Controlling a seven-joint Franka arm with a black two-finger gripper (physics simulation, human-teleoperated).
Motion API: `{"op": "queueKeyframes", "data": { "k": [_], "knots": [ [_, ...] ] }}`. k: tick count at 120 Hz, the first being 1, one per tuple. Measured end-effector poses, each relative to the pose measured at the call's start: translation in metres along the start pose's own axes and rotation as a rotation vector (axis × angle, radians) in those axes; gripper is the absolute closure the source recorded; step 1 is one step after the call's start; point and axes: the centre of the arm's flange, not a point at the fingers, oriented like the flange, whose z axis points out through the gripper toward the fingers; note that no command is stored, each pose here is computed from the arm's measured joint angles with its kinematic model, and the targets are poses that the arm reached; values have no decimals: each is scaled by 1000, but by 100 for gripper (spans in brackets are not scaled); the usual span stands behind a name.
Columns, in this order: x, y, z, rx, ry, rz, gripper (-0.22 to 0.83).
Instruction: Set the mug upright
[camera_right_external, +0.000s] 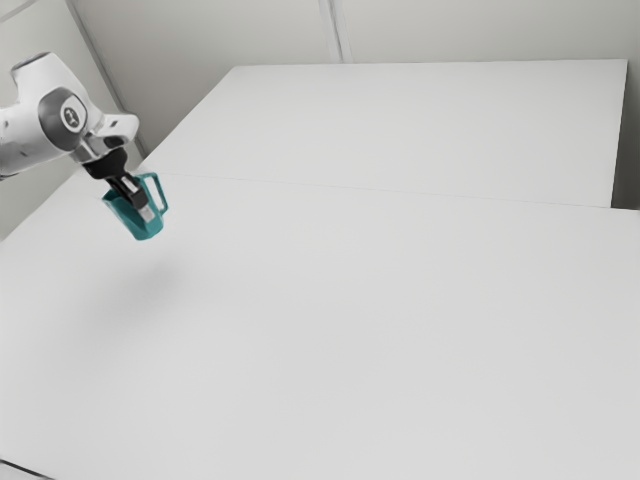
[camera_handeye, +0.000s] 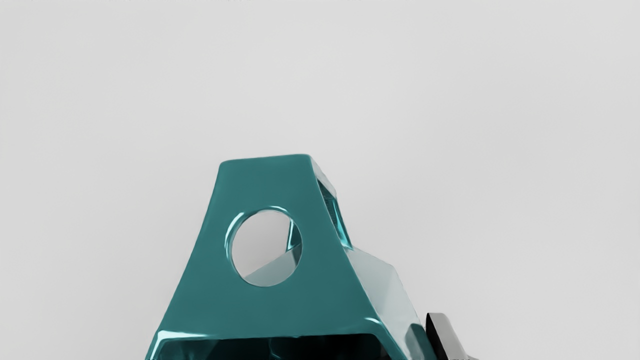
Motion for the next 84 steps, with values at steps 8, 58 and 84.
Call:
{"op": "queueKeyframes", "data": {
  "k": [8,58,84],
  "knots": [
    [15,22,10,25,-17,10,78],
    [82,154,74,125,-97,50,78],
    [97,180,102,139,-109,-7,78]
  ]
}}
